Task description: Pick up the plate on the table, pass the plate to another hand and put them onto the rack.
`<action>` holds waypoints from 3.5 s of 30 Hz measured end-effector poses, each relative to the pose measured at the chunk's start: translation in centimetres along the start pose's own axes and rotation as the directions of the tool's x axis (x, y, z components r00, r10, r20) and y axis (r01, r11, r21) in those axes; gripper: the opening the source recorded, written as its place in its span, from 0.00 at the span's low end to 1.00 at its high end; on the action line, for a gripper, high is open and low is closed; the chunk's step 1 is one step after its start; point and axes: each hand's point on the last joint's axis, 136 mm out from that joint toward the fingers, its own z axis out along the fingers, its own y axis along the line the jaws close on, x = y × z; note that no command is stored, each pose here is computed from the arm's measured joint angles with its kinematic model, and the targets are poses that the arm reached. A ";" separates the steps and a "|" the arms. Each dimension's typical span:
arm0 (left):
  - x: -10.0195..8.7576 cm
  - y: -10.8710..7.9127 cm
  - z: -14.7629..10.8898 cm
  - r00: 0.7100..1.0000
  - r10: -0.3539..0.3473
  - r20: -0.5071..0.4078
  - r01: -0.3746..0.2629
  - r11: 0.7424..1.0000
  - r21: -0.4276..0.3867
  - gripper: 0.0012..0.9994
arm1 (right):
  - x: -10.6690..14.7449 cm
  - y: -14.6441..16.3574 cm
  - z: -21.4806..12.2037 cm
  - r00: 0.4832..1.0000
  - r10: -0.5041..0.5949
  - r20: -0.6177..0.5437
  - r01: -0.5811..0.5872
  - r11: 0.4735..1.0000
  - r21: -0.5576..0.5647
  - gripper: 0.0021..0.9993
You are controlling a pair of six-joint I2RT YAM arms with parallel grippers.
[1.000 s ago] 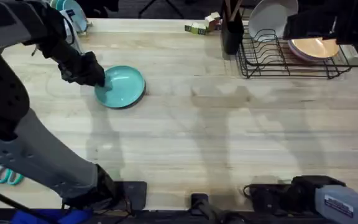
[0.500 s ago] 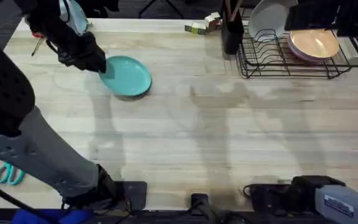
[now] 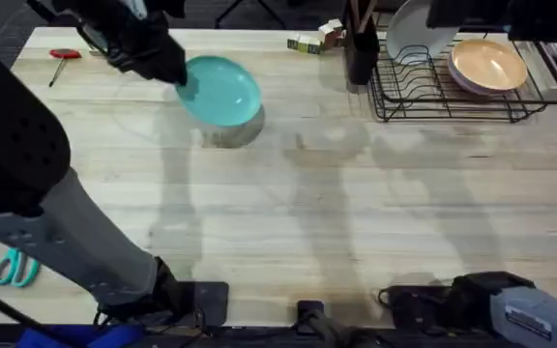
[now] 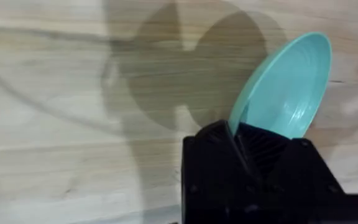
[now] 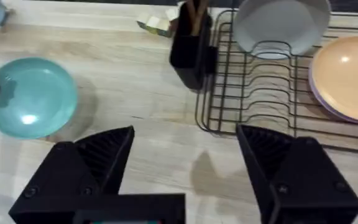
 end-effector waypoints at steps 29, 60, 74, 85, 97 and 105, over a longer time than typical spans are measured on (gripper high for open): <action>1.3 -11.2 -6.4 0.978 0.157 0.138 -0.192 0.937 0.293 0.04 | 1.7 8.5 0.5 0.997 -0.057 -0.047 0.047 0.979 -0.200 0.99; 1.5 -11.8 -6.6 0.978 0.157 0.135 -0.193 0.925 0.327 0.04 | 4.2 12.4 6.3 0.936 0.225 -0.269 -0.288 0.932 -0.222 0.99; 1.5 -11.8 -6.6 0.978 0.157 0.135 -0.193 0.925 0.327 0.04 | 6.1 13.8 11.0 0.921 0.198 -0.336 -0.278 0.937 -0.210 0.99; 1.5 -11.8 -6.6 0.978 0.157 0.135 -0.193 0.925 0.327 0.04 | 6.2 15.3 11.4 0.928 0.175 -0.330 -0.262 0.934 -0.243 0.79; 1.5 -11.8 -6.6 0.978 0.157 0.135 -0.193 0.925 0.327 0.04 | 6.2 15.4 11.5 0.927 0.179 -0.329 -0.266 0.933 -0.243 0.18; 1.5 -11.6 -6.5 0.978 0.156 0.135 -0.193 0.927 0.322 0.04 | 6.2 15.3 11.5 0.927 0.179 -0.330 -0.266 0.933 -0.242 0.03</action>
